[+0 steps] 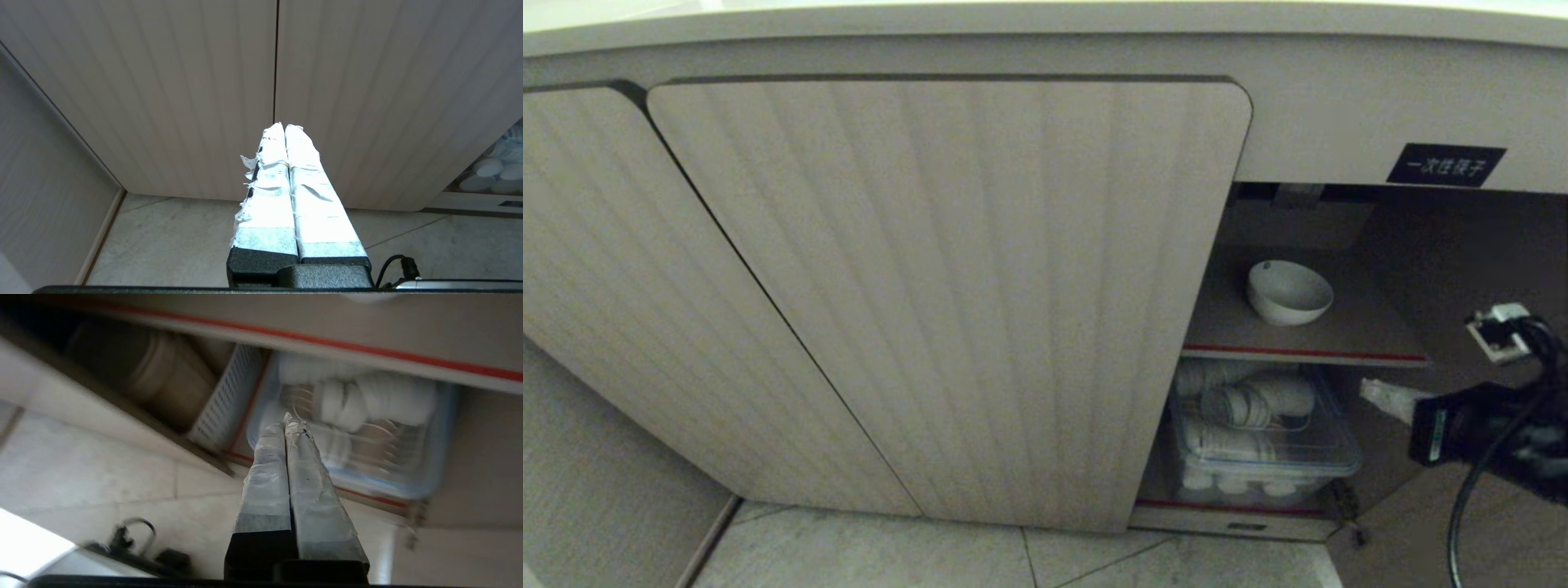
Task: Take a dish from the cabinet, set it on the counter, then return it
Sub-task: Take the bowl from the cabinet
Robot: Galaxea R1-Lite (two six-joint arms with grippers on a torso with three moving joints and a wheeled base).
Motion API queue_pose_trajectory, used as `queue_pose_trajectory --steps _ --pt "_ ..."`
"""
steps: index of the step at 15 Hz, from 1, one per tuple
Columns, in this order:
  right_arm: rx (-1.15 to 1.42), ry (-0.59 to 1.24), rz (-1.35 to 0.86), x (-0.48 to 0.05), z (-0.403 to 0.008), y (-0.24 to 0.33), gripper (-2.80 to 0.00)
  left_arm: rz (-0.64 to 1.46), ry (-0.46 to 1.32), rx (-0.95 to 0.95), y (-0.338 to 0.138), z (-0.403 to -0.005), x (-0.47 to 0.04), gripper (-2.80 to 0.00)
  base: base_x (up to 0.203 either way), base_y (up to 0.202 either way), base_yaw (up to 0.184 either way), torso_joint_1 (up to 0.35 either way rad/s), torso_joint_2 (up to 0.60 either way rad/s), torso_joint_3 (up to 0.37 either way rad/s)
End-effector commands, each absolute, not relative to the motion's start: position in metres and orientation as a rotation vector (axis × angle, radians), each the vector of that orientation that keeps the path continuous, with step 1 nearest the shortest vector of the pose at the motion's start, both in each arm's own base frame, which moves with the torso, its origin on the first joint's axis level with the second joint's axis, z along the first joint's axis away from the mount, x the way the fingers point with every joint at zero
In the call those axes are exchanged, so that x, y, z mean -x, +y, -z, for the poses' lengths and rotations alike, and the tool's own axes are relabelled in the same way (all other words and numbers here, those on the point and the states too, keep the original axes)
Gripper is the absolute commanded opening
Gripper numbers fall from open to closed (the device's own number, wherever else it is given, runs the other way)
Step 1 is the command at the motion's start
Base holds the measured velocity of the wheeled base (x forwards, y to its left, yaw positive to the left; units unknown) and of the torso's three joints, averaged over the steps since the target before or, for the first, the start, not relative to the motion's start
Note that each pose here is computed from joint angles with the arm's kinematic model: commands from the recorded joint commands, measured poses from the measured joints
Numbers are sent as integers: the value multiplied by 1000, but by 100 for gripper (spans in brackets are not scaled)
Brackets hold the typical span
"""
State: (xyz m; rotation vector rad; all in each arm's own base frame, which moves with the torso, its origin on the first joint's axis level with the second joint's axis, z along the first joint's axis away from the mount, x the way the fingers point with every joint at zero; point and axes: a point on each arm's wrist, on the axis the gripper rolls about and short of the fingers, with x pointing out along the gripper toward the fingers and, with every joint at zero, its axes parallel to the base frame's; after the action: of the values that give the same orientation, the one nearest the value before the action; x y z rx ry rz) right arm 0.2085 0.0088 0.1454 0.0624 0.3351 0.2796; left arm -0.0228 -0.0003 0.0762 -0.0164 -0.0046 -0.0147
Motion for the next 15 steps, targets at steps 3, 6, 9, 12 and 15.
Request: queue_pose_trajectory --steps 3,6,9,12,15 --pt "-103 387 -264 -246 -137 12 -280 15 -6 17 0 -76 23 -280 0 0 0 0 0 0" --pt "-148 397 -204 -263 -144 11 -280 14 -5 17 0 -76 23 -280 0 0 0 0 0 0" --pt "-135 427 -106 -272 -138 9 -280 15 -4 17 0 -76 23 -280 0 0 0 0 0 0" --pt "-129 418 -69 -285 -139 8 -280 15 -6 17 0 -76 23 -280 0 0 0 0 0 0" --pt "-135 368 -55 -297 -151 4 -280 15 -6 17 0 -76 23 -280 0 0 0 0 0 0"
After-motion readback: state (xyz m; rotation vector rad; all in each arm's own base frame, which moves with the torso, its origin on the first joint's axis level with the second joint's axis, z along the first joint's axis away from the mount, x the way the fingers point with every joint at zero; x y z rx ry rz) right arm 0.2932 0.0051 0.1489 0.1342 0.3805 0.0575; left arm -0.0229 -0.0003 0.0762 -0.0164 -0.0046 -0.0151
